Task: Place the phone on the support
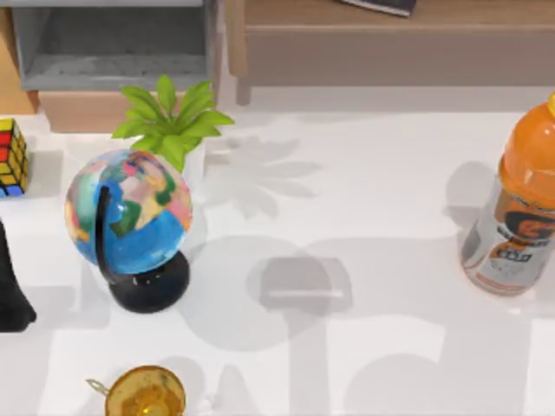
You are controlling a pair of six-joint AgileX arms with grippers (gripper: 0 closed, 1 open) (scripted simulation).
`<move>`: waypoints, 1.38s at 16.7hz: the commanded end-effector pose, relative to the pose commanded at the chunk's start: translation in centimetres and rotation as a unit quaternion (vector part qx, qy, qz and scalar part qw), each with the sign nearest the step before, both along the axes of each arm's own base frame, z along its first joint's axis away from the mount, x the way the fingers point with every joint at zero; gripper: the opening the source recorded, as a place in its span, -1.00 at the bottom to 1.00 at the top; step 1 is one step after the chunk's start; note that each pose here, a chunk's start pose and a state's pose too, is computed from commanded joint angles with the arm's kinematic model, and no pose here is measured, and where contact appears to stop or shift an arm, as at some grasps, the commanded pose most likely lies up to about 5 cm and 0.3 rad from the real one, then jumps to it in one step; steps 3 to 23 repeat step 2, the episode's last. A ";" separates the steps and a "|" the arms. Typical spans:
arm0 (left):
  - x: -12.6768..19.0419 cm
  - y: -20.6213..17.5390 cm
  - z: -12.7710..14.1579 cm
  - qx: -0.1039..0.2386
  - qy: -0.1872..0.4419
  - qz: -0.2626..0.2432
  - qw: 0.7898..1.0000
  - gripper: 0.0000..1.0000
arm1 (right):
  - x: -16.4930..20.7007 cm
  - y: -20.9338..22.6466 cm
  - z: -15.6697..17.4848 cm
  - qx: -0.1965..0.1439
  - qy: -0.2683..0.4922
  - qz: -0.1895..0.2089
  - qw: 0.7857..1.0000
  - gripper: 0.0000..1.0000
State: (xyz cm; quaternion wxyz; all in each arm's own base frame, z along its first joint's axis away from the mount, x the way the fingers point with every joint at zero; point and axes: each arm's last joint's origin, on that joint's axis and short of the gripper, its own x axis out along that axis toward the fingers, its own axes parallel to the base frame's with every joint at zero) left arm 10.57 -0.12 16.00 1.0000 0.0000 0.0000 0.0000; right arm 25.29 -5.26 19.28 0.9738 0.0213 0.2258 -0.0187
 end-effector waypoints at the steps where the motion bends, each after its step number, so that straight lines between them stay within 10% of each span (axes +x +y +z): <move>1: 0.0 0.0 0.0 0.000 0.000 0.000 1.000 1.00 | 0.0 0.0 0.0 0.000 0.000 0.000 1.000 1.00; 23: 0.0 0.0 0.0 0.000 0.000 0.000 1.000 1.00 | 0.0 0.0 0.0 0.000 0.000 0.000 1.000 1.00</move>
